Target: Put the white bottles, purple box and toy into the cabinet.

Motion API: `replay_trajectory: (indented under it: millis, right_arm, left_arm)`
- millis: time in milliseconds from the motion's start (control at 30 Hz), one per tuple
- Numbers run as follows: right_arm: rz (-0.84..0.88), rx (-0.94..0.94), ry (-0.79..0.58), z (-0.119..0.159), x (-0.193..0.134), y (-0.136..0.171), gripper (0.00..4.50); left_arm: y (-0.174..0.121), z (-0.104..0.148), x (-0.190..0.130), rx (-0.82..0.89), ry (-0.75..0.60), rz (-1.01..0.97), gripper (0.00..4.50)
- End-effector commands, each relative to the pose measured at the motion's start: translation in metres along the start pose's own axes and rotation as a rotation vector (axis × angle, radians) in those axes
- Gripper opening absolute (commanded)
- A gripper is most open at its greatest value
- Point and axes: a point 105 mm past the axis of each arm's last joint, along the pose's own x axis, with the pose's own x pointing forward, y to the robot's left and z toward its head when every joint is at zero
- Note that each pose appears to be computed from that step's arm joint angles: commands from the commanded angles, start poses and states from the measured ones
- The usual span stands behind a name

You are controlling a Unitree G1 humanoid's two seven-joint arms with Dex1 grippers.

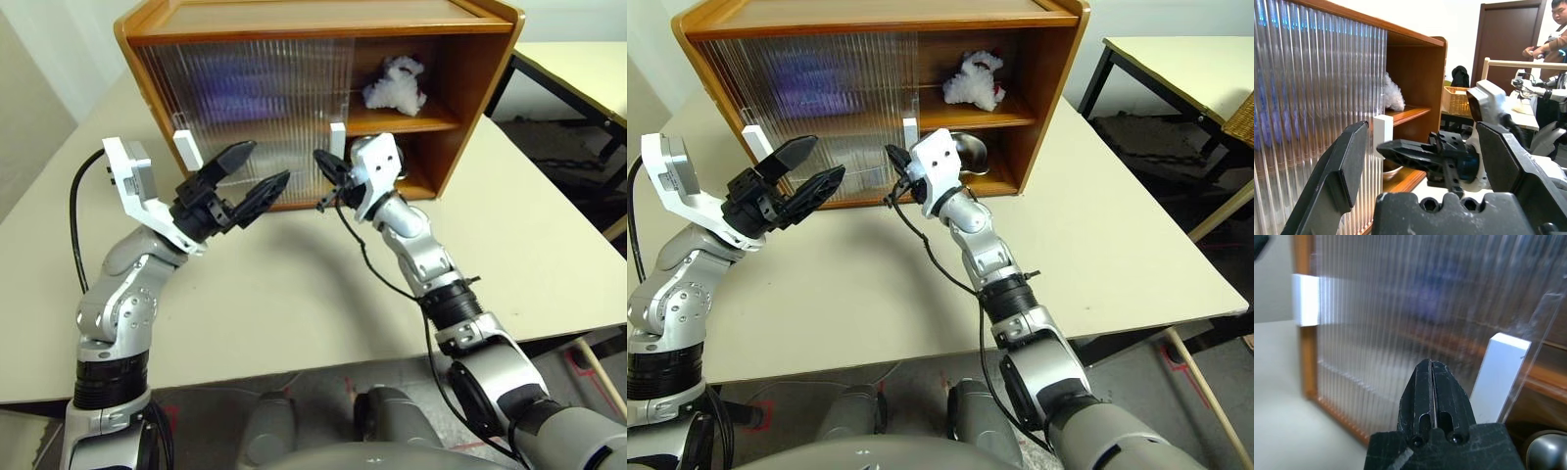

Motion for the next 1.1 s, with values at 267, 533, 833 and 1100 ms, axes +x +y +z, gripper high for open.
replay_trajectory:
  millis: [267, 533, 833, 1100]
  right_arm:
    - [-0.402, -0.147, 0.061, -0.008, -0.013, -0.038, 0.02]
    - [-0.623, -0.212, 0.086, -0.008, -0.036, -0.061, 0.02]
    - [-0.817, -0.244, 0.186, -0.025, -0.064, -0.098, 0.02]
    - [-0.98, -0.313, 0.238, -0.029, -0.086, -0.136, 0.02]
  left_arm:
    - [-0.002, -0.002, 0.003, 0.004, -0.006, -0.013, 4.5]
    - [-0.002, -0.004, 0.008, -0.008, -0.007, -0.038, 4.5]
    - [-0.001, -0.004, 0.012, -0.013, -0.008, -0.054, 4.5]
    - [-0.002, -0.005, 0.013, -0.015, -0.009, -0.06, 4.5]
